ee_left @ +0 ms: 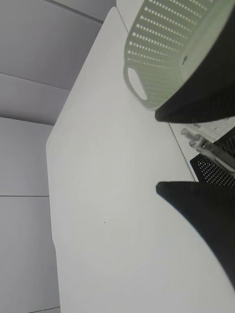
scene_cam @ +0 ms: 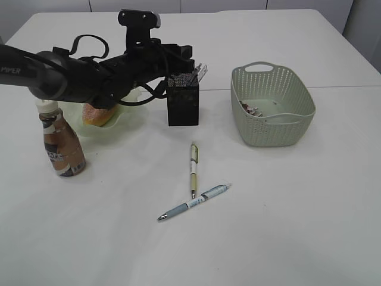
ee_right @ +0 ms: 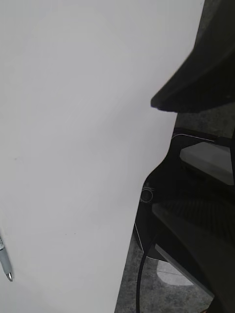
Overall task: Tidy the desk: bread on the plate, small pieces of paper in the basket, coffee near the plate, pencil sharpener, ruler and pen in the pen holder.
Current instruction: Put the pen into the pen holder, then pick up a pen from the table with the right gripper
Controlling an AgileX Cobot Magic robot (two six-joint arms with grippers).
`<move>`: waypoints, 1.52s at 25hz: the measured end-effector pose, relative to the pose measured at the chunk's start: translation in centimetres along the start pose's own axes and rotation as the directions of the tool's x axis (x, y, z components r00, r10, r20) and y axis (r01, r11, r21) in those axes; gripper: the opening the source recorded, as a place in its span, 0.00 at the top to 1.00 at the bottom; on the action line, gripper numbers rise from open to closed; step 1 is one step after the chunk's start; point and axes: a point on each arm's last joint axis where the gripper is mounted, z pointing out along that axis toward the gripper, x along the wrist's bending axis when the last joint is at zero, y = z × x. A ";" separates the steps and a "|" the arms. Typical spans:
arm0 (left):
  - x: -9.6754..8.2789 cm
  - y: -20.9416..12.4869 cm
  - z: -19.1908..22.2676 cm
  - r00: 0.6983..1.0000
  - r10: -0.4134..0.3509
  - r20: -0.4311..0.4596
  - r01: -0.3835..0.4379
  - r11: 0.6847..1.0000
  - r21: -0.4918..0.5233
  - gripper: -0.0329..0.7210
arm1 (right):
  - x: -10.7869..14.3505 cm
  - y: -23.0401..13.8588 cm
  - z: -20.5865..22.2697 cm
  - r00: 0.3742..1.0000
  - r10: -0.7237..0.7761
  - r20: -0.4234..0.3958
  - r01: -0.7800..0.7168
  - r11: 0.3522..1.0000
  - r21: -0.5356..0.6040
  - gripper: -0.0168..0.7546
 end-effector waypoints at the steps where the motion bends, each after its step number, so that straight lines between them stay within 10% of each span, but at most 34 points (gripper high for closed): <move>1: 0.0 0.0 0.0 1.000 0.000 0.000 0.000 1.000 0.000 0.57 | 0.0 0.0 0.0 1.000 0.000 0.000 0.000 1.000 0.000 0.40; 10: 0.0 0.6 -0.2 1.000 0.003 -0.018 -0.003 1.000 0.030 0.57 | 0.0 0.0 0.0 1.000 0.000 0.000 0.000 1.000 -0.002 0.40; 29: -1.6 15.2 -11.0 0.955 0.059 -0.290 0.057 0.924 0.378 0.62 | 0.1 0.3 0.0 1.000 0.000 -0.007 0.000 1.000 -0.030 0.40; 33: -2.6 15.5 -13.0 0.960 0.053 -0.273 0.095 0.859 0.502 0.63 | 0.1 0.3 0.0 1.000 0.000 -0.007 0.000 1.000 -0.030 0.40; 38: -3.7 13.6 -14.4 0.980 0.015 -0.199 0.135 0.689 0.712 0.63 | 0.1 0.3 0.0 1.000 0.000 -0.007 0.000 1.000 -0.030 0.40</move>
